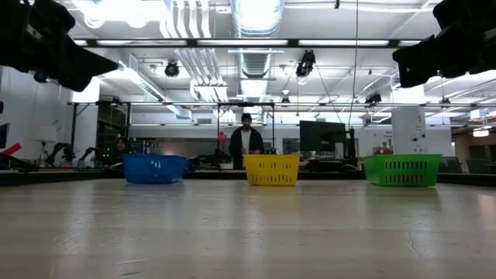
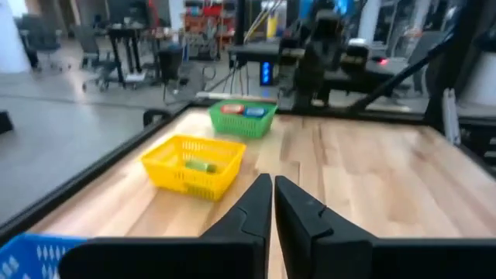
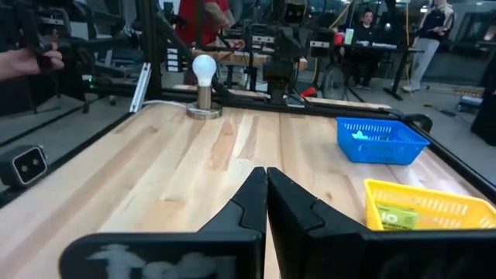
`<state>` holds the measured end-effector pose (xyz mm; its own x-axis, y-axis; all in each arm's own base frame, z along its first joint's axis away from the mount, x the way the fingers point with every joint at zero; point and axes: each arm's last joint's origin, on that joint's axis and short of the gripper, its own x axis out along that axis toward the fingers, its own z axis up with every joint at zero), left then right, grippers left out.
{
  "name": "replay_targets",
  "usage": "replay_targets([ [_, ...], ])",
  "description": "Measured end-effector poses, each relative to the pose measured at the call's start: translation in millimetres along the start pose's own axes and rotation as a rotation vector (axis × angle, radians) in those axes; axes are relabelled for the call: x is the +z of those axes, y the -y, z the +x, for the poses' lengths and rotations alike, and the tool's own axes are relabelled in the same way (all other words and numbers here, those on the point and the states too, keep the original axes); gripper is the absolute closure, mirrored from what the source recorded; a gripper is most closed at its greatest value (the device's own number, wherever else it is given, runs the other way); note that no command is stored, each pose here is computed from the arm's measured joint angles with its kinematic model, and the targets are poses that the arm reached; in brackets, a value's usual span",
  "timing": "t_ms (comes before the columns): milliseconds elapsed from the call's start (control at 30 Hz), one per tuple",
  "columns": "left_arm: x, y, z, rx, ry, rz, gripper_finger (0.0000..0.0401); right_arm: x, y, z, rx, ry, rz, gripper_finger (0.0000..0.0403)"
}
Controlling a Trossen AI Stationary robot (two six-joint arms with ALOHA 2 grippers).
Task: Pick and place Stapler, Stapler remover, tape
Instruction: Return to Home Position
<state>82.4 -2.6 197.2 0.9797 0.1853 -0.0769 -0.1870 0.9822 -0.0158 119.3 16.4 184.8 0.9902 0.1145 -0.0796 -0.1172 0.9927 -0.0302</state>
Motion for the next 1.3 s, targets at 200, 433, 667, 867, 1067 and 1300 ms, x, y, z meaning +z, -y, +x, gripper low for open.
replay_targets([
  [200, -10.0, -4.5, 1.9, 0.170, -0.051, -0.010, 0.0380, -8.1, 0.1, 0.7, -0.012, -0.029, -0.045, 0.0394],
  [433, -24.9, -6.8, 4.7, 0.275, -0.105, 0.025, 0.0380, -15.5, 4.2, 0.2, -0.163, -0.044, 0.097, 0.0394],
  [667, -27.9, -6.2, 6.8, 0.277, -0.122, 0.034, 0.0380, -19.4, 4.0, 0.4, -0.165, -0.052, 0.145, 0.0394],
  [867, -28.2, -6.1, 7.1, 0.277, -0.126, 0.036, 0.0380, -19.5, 4.0, 0.4, -0.164, -0.055, 0.111, 0.0394],
  [1067, -28.5, -6.1, 7.2, 0.277, -0.129, 0.037, 0.0380, -19.5, 4.0, 0.4, -0.164, -0.054, 0.120, 0.0394],
  [1300, -28.5, -6.1, 7.2, 0.277, -0.130, 0.038, 0.0380, -19.5, 4.0, 0.4, -0.164, -0.054, 0.119, 0.0394],
])
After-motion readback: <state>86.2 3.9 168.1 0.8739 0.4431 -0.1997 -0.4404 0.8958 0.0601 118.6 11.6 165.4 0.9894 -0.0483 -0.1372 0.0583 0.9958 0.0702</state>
